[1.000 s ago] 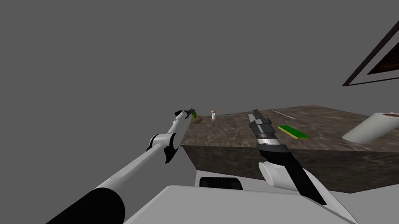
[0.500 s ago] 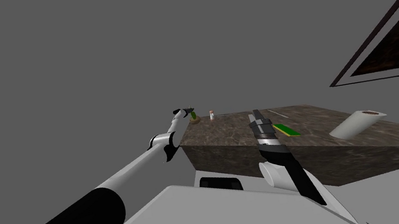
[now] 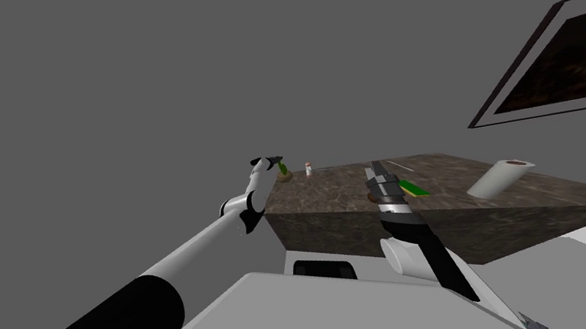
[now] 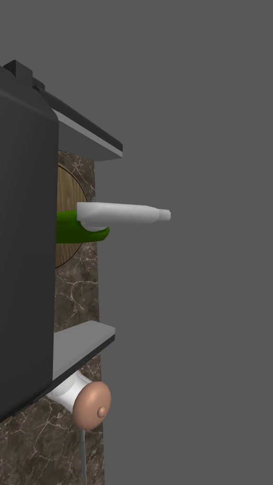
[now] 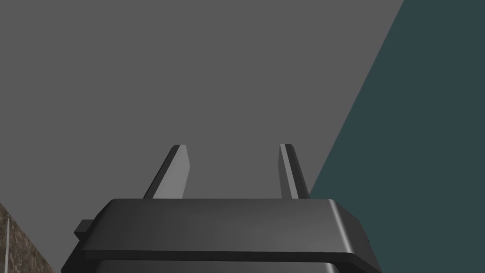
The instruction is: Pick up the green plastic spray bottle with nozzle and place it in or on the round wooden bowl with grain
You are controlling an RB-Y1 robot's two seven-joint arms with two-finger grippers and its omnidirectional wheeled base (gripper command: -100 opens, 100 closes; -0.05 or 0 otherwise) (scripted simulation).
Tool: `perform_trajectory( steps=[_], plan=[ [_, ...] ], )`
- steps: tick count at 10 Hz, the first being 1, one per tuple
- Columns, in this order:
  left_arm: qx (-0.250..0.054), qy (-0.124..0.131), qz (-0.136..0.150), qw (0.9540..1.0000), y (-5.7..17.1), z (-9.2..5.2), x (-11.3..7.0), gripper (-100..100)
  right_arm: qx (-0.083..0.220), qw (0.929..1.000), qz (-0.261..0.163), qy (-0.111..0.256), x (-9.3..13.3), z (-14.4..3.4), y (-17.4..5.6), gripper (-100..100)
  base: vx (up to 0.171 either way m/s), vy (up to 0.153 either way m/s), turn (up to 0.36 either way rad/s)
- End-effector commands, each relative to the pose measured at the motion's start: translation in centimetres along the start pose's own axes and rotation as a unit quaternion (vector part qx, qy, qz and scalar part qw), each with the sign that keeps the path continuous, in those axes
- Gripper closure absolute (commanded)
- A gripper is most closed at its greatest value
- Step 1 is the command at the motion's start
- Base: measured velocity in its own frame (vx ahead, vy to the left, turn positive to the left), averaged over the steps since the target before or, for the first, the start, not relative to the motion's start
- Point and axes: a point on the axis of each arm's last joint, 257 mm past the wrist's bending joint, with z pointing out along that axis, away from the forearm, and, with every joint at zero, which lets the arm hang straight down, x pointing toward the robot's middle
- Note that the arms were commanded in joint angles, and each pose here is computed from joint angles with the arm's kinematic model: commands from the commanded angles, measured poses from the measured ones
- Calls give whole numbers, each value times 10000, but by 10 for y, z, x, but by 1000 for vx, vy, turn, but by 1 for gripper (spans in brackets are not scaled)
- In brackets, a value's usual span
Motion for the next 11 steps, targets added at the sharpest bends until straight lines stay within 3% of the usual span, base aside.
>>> perform_trajectory(
  steps=[1,2,4,5,6,7,11],
  plan=[
    [45,8,-60,10000,-8,-2,4,-100,0,10000,0,0,0,0,0,0,-18,-9,-56],
    [55,9,107,9999,-10,-5,14,-100,0,10000,0,0,0,0,0,0,-26,-20,-89],
    [124,32,-82,9999,-21,-7,13,-100,0,10000,0,0,0,0,0,0,-15,-11,-14],
    [159,21,54,9999,-26,-10,20,-100,0,10000,0,0,0,0,0,0,-17,-13,-87],
    [203,34,-70,9998,-33,-12,19,-100,0,10000,0,0,0,0,0,0,-20,-12,-58],
    [228,16,71,9997,-37,-16,26,-100,0,10000,0,0,0,0,0,0,-27,-23,-87],
    [396,-10,-114,9991,-61,-24,25,-100,0,10000,0,0,0,0,0,0,-18,-12,-38]
  ],
)
